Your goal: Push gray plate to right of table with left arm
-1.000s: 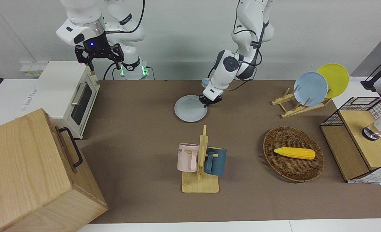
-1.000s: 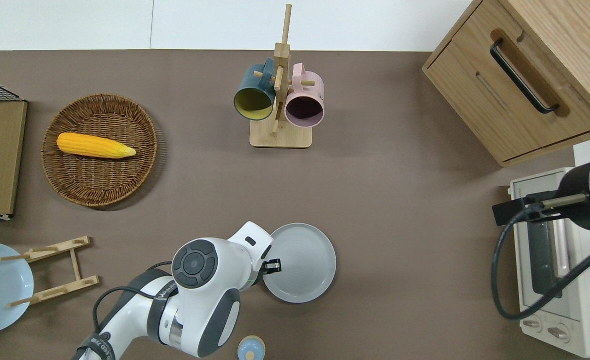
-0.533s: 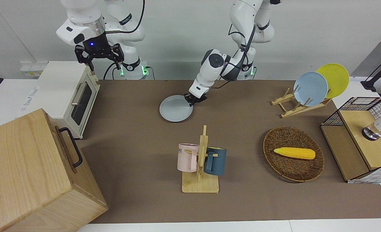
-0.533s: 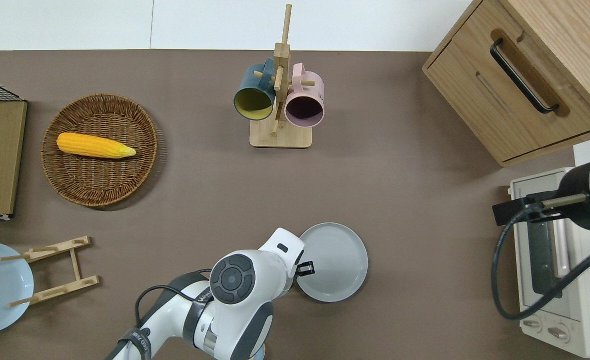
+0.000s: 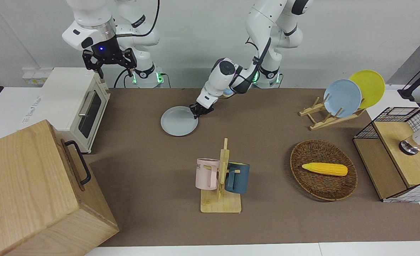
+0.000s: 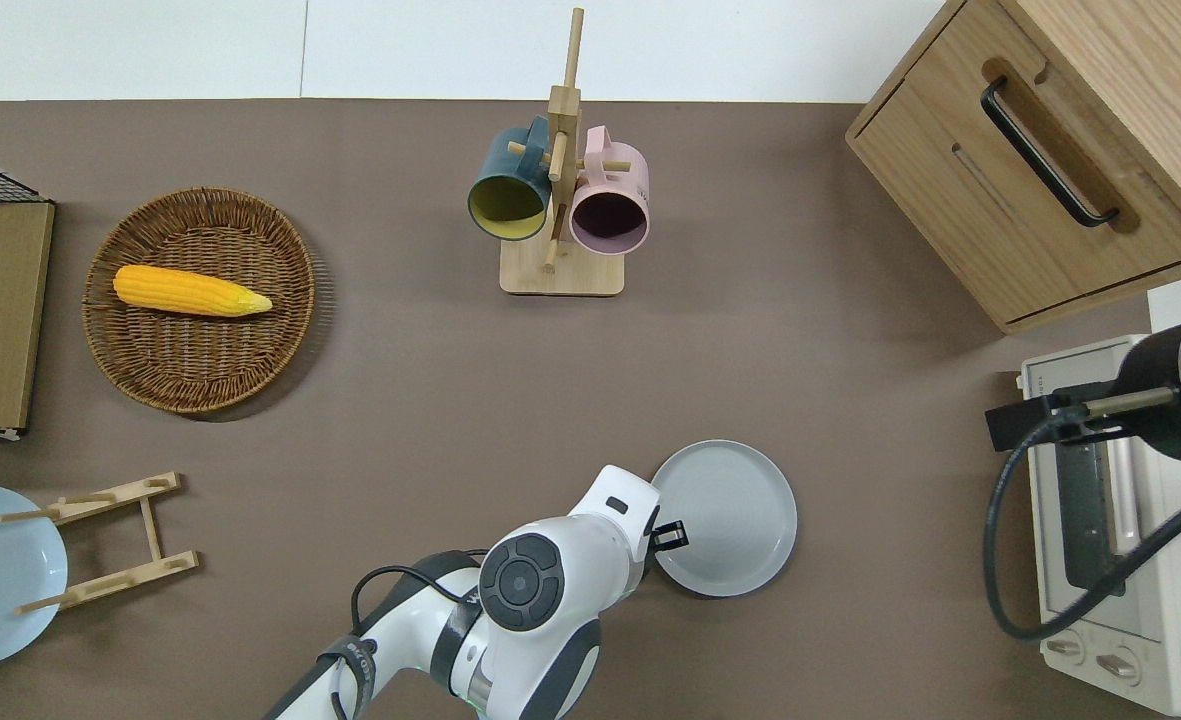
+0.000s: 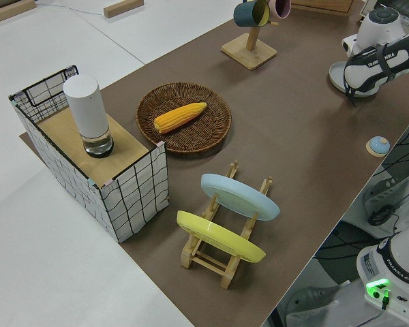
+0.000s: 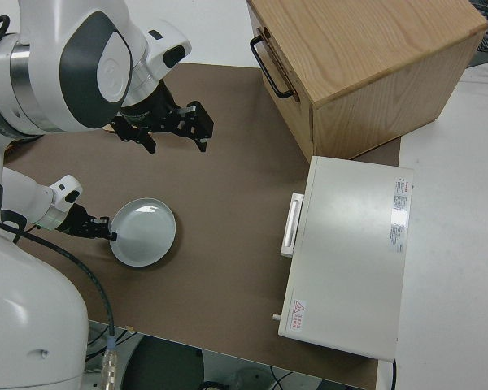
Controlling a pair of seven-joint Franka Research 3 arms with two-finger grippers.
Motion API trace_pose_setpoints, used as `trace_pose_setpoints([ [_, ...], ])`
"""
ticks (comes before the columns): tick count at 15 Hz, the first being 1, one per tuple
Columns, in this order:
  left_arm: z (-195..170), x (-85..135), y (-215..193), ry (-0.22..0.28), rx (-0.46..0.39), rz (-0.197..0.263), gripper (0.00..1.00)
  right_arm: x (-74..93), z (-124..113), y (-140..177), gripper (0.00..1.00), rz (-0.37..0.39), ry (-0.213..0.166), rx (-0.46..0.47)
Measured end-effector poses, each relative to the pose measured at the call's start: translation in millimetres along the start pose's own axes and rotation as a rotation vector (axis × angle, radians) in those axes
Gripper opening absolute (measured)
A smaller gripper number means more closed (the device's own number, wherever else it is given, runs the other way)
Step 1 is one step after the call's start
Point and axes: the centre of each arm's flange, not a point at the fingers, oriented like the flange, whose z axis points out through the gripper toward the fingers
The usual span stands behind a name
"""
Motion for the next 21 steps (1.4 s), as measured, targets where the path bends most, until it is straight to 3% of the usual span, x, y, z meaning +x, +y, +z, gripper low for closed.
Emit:
trace_pose_setpoints([
  [4,5.3,-2.6,8.1,0.001,-0.023,-0.009,0.05,0.0,0.0,0.0,1.00,0.000,0.000,0.000],
  [5,6.5,-2.3,9.0,-0.001,-0.025,-0.010,0.12,0.0,0.0,0.0,1.00,0.000,0.000,0.000],
  [7,7.0,-2.8,14.1,-0.002,-0.034,-0.006,0.31,0.0,0.0,0.0,1.00,0.000,0.000,0.000],
  [9,9.6,-4.7,20.0,0.002,-0.037,0.024,0.59,0.0,0.0,0.0,1.00,0.000,0.000,0.000],
  [12,9.5,2.4,16.6,0.044,0.006,0.130,0.99,0.0,0.0,0.0,1.00,0.000,0.000,0.000],
  [15,4.1,15.9,6.9,0.063,0.083,0.192,1.00,0.0,0.0,0.0,1.00,0.000,0.000,0.000],
  [21,-41.1,53.8,-11.2,0.117,0.169,0.260,1.00,0.0,0.0,0.0,1.00,0.000,0.000,0.000],
])
